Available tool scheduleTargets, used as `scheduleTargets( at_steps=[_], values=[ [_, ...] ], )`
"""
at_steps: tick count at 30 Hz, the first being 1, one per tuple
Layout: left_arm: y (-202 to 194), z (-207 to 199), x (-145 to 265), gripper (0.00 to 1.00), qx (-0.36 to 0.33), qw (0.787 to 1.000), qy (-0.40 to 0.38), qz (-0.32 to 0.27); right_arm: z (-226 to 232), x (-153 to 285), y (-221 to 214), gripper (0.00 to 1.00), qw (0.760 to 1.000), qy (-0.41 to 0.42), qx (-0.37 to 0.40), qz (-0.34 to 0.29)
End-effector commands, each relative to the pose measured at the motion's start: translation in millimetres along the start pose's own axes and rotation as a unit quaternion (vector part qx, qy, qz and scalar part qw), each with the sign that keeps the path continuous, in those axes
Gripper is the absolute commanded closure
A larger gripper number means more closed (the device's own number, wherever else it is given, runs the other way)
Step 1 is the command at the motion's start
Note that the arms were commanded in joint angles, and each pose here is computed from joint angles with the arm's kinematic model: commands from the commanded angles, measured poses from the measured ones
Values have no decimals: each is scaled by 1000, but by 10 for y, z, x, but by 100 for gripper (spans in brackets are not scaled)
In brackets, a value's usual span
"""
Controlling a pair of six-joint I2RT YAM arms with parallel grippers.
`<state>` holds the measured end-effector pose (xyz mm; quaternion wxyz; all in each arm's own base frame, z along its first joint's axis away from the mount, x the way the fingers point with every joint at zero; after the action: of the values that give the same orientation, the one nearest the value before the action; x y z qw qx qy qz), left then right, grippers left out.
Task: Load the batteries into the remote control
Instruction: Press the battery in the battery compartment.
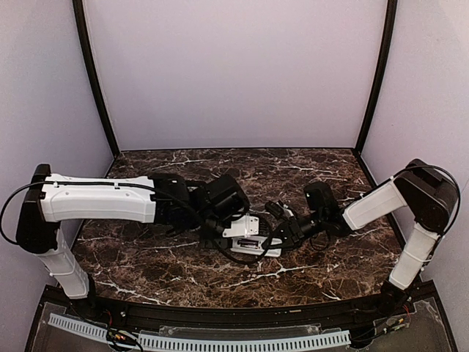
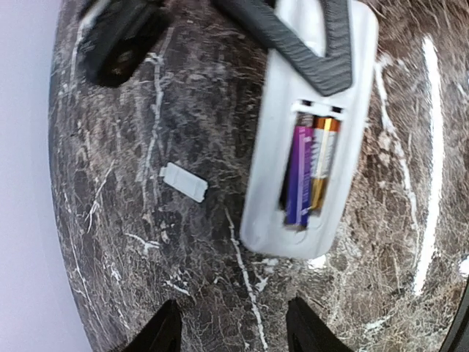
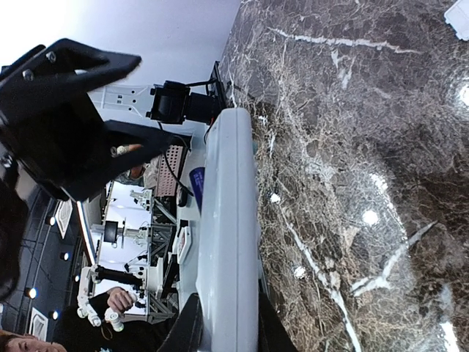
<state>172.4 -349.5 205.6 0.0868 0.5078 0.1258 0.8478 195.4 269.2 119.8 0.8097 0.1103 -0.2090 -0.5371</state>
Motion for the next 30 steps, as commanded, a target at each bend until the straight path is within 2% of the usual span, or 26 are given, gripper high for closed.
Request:
scheduleTargets(
  at_steps=[1,5,6,8,9,11,13,15,18,22,28,30],
  values=[
    [-74,425,296,53,174,978,35,-108,87,111,84,100,999,11,36,-28],
    [-132,615,484,57,321,925,41,-201,129,183,161,100,998,3,45,-54],
    [-151,659,549,57,363,905,47,-215,133,193,179,100,997,0,45,-59],
    [-157,698,577,52,409,881,51,-232,147,198,208,100,997,-1,44,-65],
    [-136,701,574,43,416,877,46,-236,146,198,218,100,997,-2,42,-67],
    [-96,673,542,34,427,874,23,-230,135,197,225,100,997,-3,34,-72],
    [-40,591,477,30,427,876,-20,-223,111,189,223,100,997,-6,23,-76],
    [-11,516,392,29,435,875,-51,-208,79,172,199,100,997,-9,11,-78],
    [8,445,256,36,462,865,-76,-180,45,133,160,100,997,-7,-1,-81],
    [102,408,128,57,481,858,-102,-150,15,70,120,100,997,-9,-12,-75],
    [175,354,-8,72,501,847,-128,-120,-4,60,117,100,997,-18,-20,-74],
    [178,348,-21,74,509,843,-130,-114,-18,57,119,100,997,-23,-20,-72]
  ],
)
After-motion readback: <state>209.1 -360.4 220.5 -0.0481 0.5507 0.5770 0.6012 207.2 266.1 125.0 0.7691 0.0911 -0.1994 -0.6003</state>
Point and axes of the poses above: each gripper's point midway between its finger pads, its own x axis back along the fingers, its own z axis along the line the jaws close on, y = z × x, the point moved 7 cm from there along x, back along the fingers, and after that the axes turned 9 degrees about x, right-handed, at the moved point
